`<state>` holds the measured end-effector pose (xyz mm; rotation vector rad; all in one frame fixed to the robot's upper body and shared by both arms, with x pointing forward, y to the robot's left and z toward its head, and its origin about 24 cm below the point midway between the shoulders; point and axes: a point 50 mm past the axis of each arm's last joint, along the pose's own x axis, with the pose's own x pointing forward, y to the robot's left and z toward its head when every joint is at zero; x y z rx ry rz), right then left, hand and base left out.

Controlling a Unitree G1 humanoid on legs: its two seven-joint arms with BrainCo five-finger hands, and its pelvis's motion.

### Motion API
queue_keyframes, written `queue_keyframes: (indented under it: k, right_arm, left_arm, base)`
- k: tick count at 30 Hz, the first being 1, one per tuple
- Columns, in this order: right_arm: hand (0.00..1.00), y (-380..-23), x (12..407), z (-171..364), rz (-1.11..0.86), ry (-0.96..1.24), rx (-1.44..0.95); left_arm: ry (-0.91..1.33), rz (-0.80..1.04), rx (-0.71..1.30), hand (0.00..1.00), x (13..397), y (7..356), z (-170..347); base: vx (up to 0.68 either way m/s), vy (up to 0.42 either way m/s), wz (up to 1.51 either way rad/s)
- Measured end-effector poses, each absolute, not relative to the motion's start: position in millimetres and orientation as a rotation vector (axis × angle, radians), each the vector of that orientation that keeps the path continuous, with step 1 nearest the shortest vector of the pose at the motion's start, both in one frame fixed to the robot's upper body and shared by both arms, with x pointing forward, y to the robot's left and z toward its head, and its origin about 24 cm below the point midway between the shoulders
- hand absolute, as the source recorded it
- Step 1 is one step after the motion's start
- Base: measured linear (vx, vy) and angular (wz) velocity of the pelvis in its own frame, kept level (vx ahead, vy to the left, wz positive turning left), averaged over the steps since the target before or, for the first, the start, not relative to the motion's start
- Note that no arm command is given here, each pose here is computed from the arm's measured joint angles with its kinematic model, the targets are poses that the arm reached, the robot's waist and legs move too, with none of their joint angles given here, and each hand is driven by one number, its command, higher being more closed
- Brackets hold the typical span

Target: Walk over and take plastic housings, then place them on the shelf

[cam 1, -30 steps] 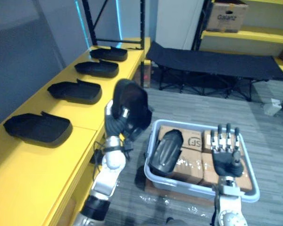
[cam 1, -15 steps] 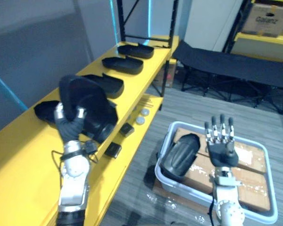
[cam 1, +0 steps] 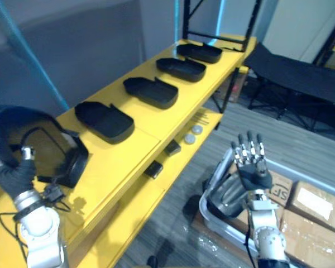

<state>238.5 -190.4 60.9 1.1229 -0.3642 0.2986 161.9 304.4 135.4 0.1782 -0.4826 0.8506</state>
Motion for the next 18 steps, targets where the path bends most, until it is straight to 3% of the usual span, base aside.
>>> queue_keyframes:
  k: [10, 18]
  right_arm:
    - [0.00, -183, 244, 58, 0.320, -0.322, 1.092]
    - [0.00, -183, 244, 56, 0.333, -0.274, 1.059]
  left_arm:
    - [-0.760, 0.787, 0.082, 1.00, 132, 307, 169]
    - [-0.685, 0.674, 0.082, 1.00, 137, 314, 169]
  base:
    - [0.00, 0.002, 0.06]
    - [-0.04, -0.019, -0.03]
